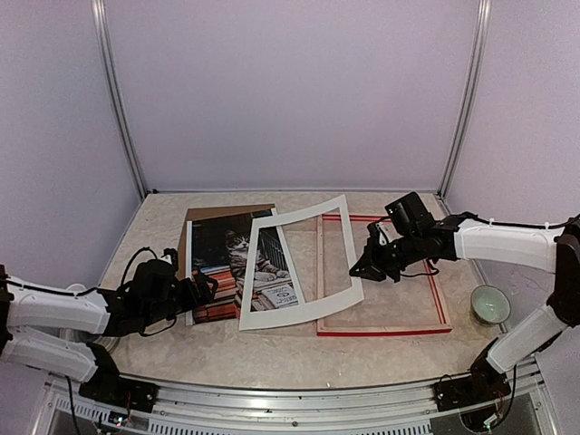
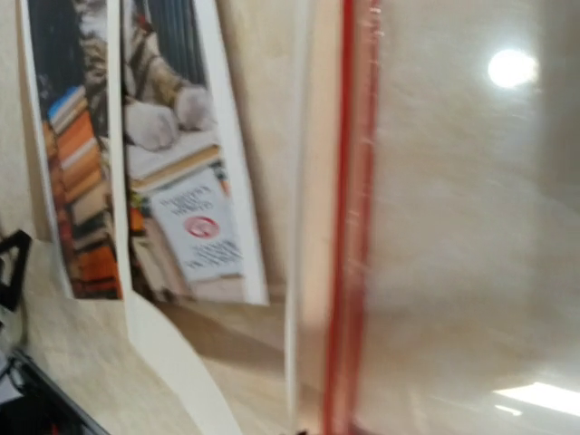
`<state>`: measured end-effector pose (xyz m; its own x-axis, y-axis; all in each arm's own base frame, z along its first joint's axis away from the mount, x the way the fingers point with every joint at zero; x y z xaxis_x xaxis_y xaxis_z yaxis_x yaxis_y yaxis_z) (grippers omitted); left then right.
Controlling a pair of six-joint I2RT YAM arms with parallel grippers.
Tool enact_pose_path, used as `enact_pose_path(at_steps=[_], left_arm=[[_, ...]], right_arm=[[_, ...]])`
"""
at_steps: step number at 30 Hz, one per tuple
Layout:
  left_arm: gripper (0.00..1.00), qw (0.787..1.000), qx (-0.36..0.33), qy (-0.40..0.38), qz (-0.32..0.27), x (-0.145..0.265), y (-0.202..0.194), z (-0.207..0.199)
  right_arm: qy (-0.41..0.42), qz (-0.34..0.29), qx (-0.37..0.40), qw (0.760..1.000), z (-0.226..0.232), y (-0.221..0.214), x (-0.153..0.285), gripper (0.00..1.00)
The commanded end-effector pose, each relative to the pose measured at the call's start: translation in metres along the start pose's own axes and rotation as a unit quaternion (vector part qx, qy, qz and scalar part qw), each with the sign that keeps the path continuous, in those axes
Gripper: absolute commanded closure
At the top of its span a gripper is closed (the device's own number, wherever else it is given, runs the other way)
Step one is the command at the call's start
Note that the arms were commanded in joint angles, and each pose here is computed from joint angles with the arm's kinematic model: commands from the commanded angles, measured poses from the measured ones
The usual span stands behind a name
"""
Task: Put the photo into the frame
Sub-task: Place the mat board on the glass panel.
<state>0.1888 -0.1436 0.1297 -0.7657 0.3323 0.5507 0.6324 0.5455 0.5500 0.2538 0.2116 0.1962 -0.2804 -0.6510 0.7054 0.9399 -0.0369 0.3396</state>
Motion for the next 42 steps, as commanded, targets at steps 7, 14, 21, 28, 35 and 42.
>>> enact_pose_path(at_steps=[7,14,21,28,35,42], left_arm=[[0.01,1.0,-0.006,-0.012,0.0,-0.003,0.001,-0.007],[0.01,1.0,-0.007,-0.013,0.004,-0.007,0.0,-0.008],[0.01,1.0,-0.008,-0.011,0.007,-0.01,-0.002,-0.007],[0.01,1.0,-0.009,-0.009,0.01,-0.012,-0.003,-0.005],[0.01,1.0,-0.008,-0.01,0.01,-0.012,-0.003,-0.006],[0.01,1.0,-0.007,-0.011,0.014,-0.013,-0.004,-0.006]], right_arm=[[-0.116,0.007,-0.015,0.993,-0.063,-0.019,0.057,1.0],[-0.15,0.019,-0.02,0.988,-0.086,-0.021,0.074,1.0],[-0.213,0.036,-0.013,0.976,-0.098,-0.017,0.089,1.0],[-0.261,0.041,-0.01,0.965,-0.109,-0.015,0.098,1.0],[-0.293,0.046,-0.005,0.955,-0.116,-0.014,0.101,1.0],[-0.316,0.046,0.006,0.947,-0.119,-0.009,0.105,1.0]])
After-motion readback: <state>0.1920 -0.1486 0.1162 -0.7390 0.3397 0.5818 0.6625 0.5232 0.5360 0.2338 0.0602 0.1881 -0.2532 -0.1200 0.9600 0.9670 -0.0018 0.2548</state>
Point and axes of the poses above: each gripper's point midway between its finger pads, its own x axis back along the fingers, its own z axis along the line the jaws close on, y = z × x, the point moved 10 cm from there along x, back along the fingers, and after that the axes turned 11 degrees about x, right-handed, at the moved point
